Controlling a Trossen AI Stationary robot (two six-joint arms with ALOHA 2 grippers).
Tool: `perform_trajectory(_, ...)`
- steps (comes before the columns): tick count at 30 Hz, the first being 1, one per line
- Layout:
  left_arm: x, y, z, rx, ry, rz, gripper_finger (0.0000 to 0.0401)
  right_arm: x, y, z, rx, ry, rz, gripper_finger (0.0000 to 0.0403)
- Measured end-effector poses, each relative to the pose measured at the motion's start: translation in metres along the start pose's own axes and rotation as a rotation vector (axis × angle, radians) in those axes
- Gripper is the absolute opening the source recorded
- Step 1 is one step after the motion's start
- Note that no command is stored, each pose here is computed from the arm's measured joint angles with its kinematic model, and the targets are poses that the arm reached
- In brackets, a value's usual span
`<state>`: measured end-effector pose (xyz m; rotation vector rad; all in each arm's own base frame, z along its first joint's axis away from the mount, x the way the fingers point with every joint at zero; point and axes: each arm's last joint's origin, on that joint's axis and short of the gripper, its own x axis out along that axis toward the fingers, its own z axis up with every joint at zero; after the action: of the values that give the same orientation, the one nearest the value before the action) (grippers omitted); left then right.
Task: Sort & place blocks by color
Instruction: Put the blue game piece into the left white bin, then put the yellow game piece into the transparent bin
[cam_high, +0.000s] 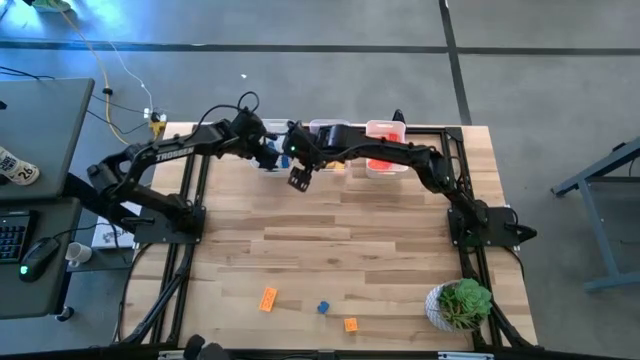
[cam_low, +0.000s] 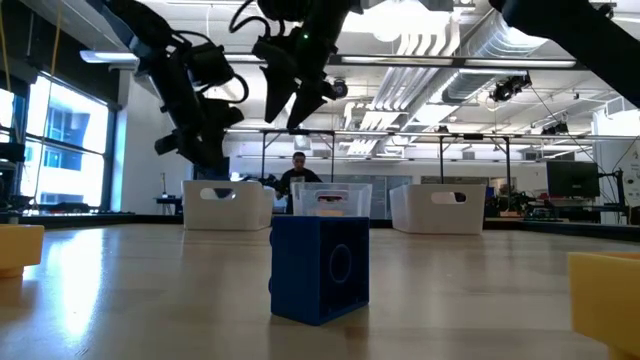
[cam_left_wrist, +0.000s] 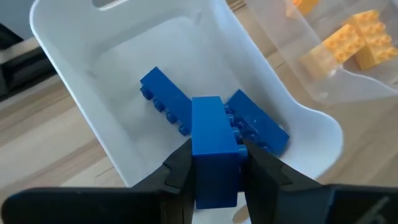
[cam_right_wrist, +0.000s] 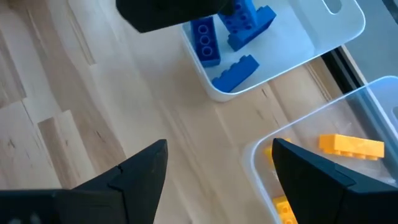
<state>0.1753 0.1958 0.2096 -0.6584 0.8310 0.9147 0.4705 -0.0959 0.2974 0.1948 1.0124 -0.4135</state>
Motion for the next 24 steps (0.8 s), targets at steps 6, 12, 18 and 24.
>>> perform_trajectory(6,0.006,0.005,0.000,-0.016,0.021,0.007,0.0102,0.003,-0.016,0.002,-0.016,0.009,0.013,0.0275)
perform_trajectory(12,0.006,0.008,0.002,-0.028,0.017,0.014,0.0124,0.004,-0.028,0.004,-0.019,0.017,0.051,0.0275)
perform_trajectory(18,0.006,0.010,0.002,-0.034,0.016,0.018,0.0165,0.005,-0.036,0.005,-0.068,0.016,0.061,0.0275)
perform_trajectory(24,0.006,0.009,0.002,-0.036,0.024,-0.013,0.0203,0.006,-0.039,0.008,-0.097,-0.005,0.059,0.0275)
